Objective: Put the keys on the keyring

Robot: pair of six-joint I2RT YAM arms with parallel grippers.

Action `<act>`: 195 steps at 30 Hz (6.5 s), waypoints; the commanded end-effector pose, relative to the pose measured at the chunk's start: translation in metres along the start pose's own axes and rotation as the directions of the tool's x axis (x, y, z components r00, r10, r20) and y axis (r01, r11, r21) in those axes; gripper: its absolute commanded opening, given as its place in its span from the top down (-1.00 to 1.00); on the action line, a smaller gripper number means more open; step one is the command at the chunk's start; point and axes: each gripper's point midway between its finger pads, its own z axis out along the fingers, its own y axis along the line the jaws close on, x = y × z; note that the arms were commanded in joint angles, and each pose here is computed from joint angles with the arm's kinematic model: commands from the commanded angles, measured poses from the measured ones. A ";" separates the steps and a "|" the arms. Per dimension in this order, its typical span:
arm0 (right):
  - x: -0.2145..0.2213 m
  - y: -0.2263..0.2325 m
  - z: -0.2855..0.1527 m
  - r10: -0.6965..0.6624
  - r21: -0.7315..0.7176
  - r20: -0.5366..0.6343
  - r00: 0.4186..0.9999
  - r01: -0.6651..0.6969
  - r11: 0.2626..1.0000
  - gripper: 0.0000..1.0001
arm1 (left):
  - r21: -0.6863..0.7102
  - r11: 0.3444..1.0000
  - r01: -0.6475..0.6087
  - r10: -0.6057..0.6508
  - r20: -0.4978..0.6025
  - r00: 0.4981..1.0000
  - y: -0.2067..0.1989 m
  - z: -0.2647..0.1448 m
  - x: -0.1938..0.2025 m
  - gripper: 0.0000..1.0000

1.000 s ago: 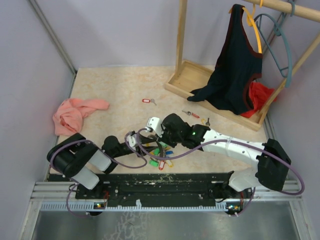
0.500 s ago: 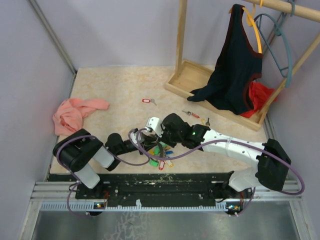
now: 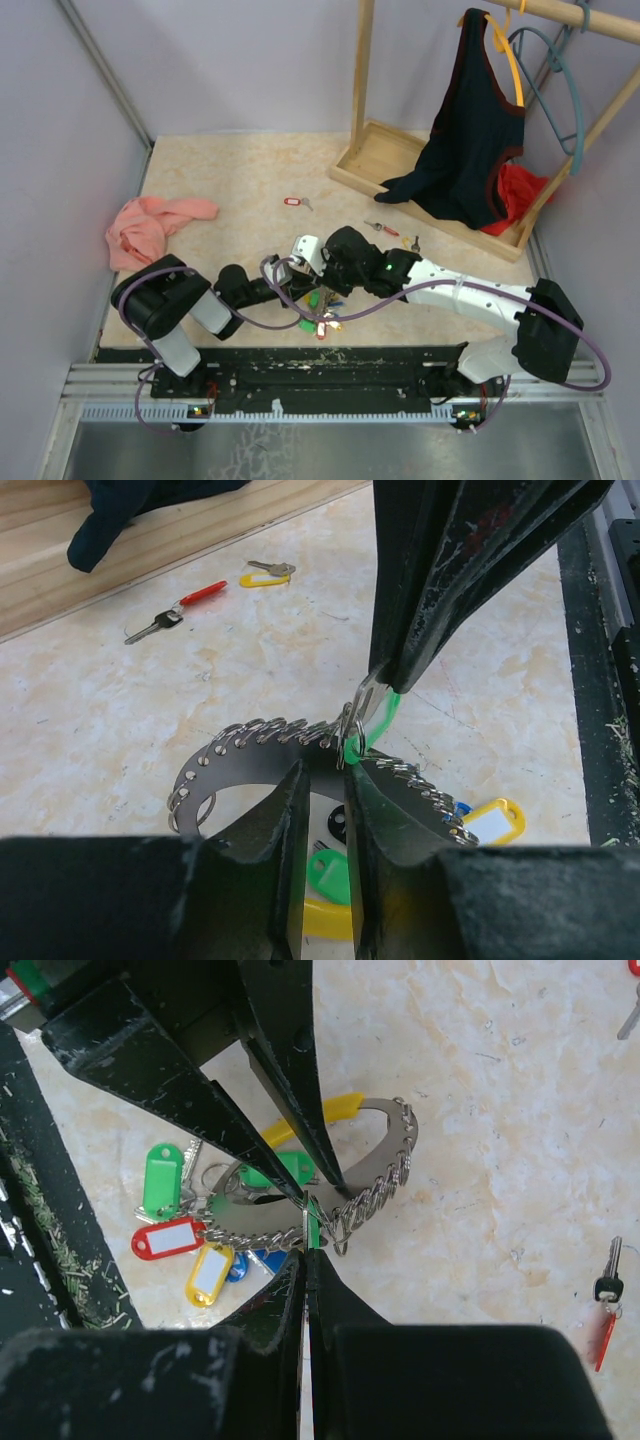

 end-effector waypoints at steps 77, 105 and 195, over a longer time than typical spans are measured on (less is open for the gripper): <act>-0.002 -0.014 0.017 0.143 -0.052 0.082 0.986 -0.139 0.989 0.97 | -0.043 0.982 -0.183 0.188 0.257 0.948 -0.001 -0.002 -0.078 1.00; -0.018 0.010 0.015 0.043 -0.185 0.122 0.992 -0.020 0.983 1.00 | 0.103 0.962 -0.251 0.213 0.288 0.934 -0.021 0.007 -0.081 0.54; 0.011 -0.020 0.024 0.513 -0.247 0.136 0.847 -0.473 0.846 1.00 | -0.084 0.958 -0.275 0.288 0.293 0.912 -0.002 -0.009 -0.096 1.00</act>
